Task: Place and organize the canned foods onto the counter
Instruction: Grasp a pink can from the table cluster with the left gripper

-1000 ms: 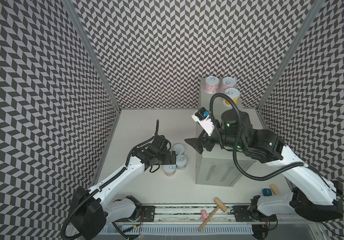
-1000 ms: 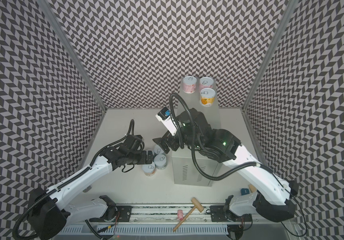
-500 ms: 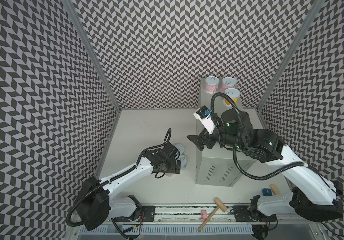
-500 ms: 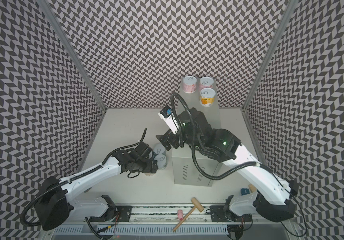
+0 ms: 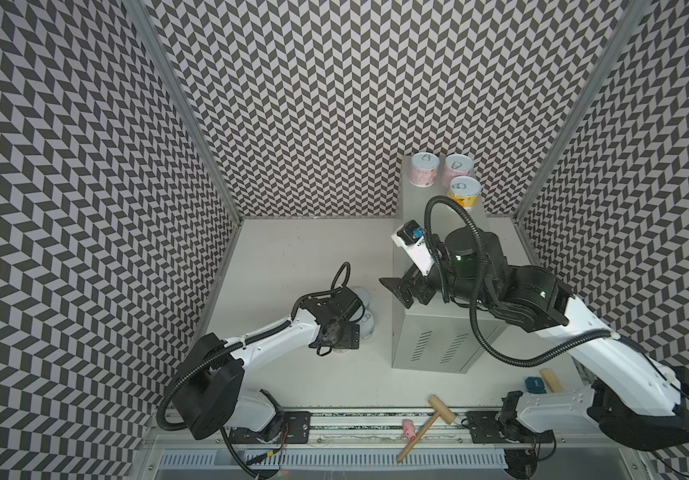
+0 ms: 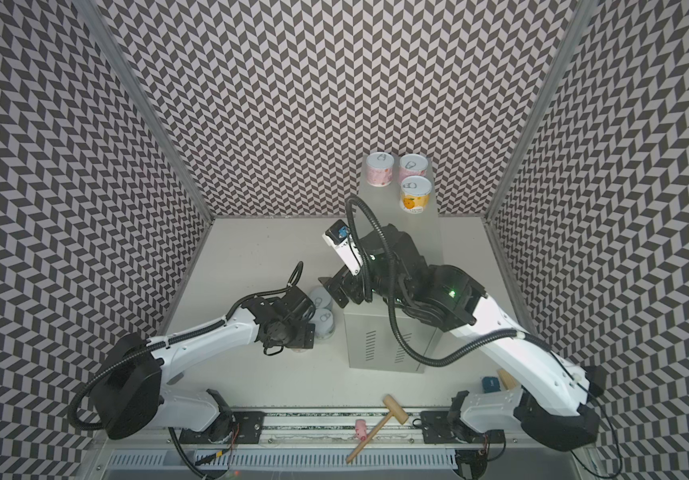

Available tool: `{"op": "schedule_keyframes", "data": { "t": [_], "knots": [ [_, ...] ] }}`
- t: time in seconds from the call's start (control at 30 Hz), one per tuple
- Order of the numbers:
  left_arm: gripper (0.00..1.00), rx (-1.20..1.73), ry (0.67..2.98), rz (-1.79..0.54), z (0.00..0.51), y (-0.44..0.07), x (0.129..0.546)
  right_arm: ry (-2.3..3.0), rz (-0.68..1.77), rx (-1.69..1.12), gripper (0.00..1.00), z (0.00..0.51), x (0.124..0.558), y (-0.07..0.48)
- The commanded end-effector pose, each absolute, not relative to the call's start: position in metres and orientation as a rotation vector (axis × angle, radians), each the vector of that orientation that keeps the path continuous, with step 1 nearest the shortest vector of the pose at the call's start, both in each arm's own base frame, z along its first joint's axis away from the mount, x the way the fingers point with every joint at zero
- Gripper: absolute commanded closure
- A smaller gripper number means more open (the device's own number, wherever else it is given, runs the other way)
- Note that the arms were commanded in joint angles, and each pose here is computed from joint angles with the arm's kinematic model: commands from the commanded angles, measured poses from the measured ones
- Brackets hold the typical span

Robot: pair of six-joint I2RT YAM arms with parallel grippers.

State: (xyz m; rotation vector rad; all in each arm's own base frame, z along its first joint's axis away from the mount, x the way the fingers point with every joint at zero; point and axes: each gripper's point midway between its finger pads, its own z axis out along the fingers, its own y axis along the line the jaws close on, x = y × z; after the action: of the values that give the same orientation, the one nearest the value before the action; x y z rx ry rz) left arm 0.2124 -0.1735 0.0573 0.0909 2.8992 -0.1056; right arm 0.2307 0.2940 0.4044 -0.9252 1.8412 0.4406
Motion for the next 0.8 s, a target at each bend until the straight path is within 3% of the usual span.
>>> {"op": "schedule_keyframes", "data": {
  "t": [0.0,0.4,0.77],
  "knots": [
    [0.1,0.072,2.865,-0.103,0.054,-0.173,0.217,1.8,0.476,-0.925,0.01,0.416,0.228,0.298],
    [0.12,0.073,2.786,-0.048,0.053,-0.168,0.234,1.823,0.464,-0.945,0.01,0.4,0.231,0.303],
    [0.33,0.03,2.733,-0.063,0.071,-0.164,0.244,1.839,0.429,-0.921,0.01,0.388,0.24,0.304]
  ]
}}
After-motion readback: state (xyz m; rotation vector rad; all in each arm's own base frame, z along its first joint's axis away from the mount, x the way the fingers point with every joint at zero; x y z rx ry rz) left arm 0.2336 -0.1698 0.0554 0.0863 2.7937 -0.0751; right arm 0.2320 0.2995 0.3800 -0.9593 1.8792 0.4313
